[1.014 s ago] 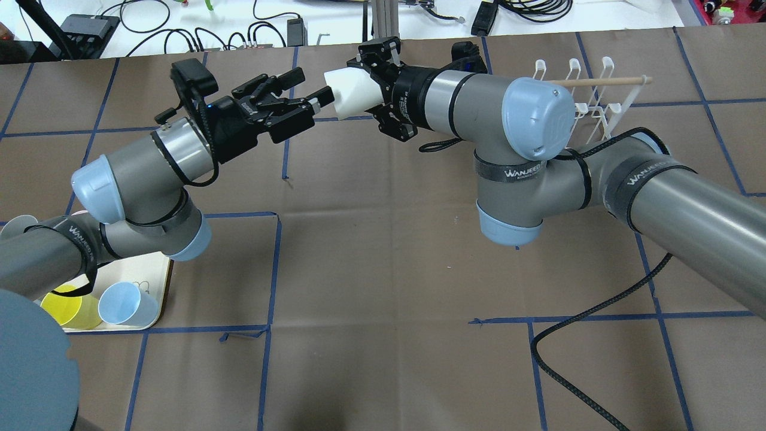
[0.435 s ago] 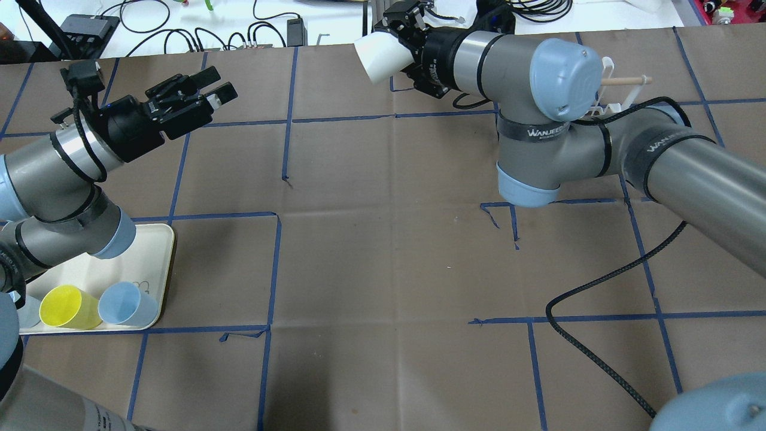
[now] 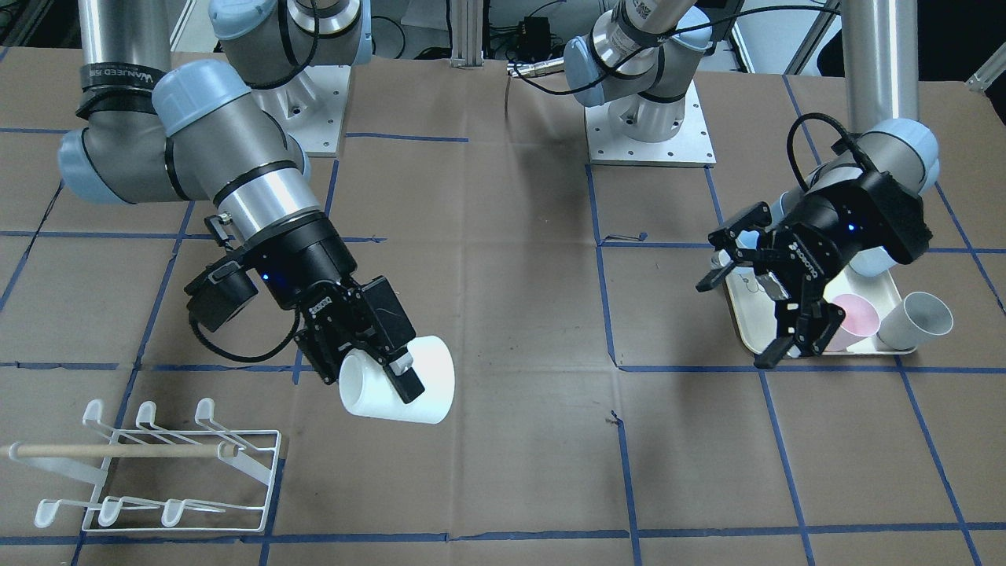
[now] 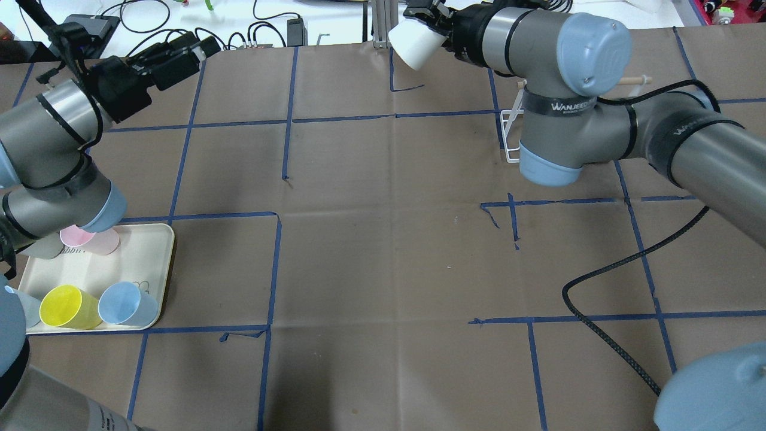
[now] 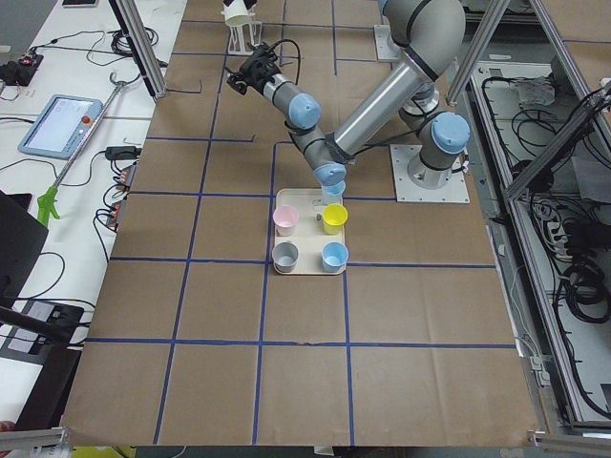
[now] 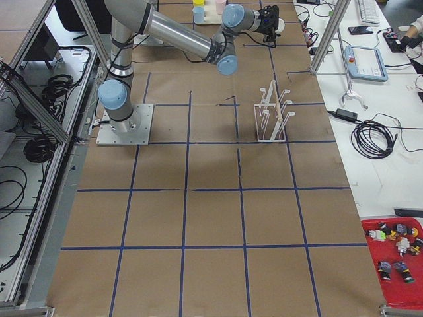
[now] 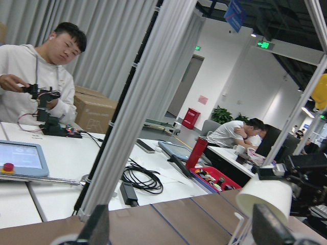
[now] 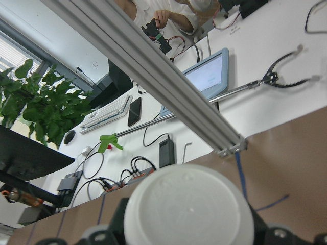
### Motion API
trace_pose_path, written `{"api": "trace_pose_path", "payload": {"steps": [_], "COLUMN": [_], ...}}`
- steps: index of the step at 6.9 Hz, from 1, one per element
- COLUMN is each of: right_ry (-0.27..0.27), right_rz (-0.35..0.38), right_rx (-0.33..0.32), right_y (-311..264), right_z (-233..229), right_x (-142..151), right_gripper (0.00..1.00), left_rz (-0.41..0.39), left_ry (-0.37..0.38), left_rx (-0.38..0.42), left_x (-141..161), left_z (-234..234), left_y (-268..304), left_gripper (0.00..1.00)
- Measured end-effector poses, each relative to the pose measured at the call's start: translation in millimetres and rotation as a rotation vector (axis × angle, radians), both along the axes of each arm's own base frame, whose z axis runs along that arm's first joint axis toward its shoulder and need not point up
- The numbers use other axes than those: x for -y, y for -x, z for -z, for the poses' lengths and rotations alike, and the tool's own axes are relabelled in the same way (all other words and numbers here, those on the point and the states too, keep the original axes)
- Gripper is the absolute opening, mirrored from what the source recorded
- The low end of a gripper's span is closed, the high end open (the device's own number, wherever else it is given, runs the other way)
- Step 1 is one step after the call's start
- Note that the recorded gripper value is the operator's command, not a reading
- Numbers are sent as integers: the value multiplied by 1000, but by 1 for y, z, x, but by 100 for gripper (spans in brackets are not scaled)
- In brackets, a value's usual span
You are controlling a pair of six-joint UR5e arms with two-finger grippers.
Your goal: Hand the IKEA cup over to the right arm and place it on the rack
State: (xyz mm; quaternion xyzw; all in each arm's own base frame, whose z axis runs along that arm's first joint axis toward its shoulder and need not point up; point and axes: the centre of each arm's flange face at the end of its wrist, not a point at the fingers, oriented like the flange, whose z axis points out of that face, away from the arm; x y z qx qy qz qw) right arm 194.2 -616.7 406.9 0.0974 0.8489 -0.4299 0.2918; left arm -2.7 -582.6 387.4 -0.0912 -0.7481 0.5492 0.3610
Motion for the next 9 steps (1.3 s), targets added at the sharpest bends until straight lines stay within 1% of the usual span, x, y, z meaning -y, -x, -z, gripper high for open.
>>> {"api": "trace_pose_path", "payload": {"steps": [1, 2, 3, 4, 5, 6, 7, 8, 9], "right_ry": [70, 113, 142, 161, 172, 168, 147, 117, 92], "right_rz": [3, 5, 5, 4, -6, -19, -23, -20, -17], "right_rx": [-167, -311, -404, -460, -516, -561, -580, -585, -586], "right_y": [19, 41, 63, 81, 97, 109, 119, 131, 138], "right_z": [1, 8, 14, 21, 28, 37, 48, 62, 72], "right_x": [20, 42, 64, 83, 96, 100, 99, 94, 90], "right_gripper": [16, 16, 16, 16, 16, 16, 16, 16, 16], "left_rz": [-66, -136, -214, -288, -358, -409, -421, -408, -392], "left_ry": [-53, -127, -222, -331, -480, -647, -796, -936, -1056], "left_rx": [18, 40, 81, 148, 236, 342, 455, 569, 662], "left_x": [20, 40, 58, 68, 69, 60, 47, 29, 7], "left_z": [-13, -29, -44, -56, -61, -57, -49, -42, -37], "left_y": [8, 15, 21, 28, 40, 49, 52, 49, 43], "left_gripper": [98, 98, 98, 99, 99, 99, 99, 99, 99]}}
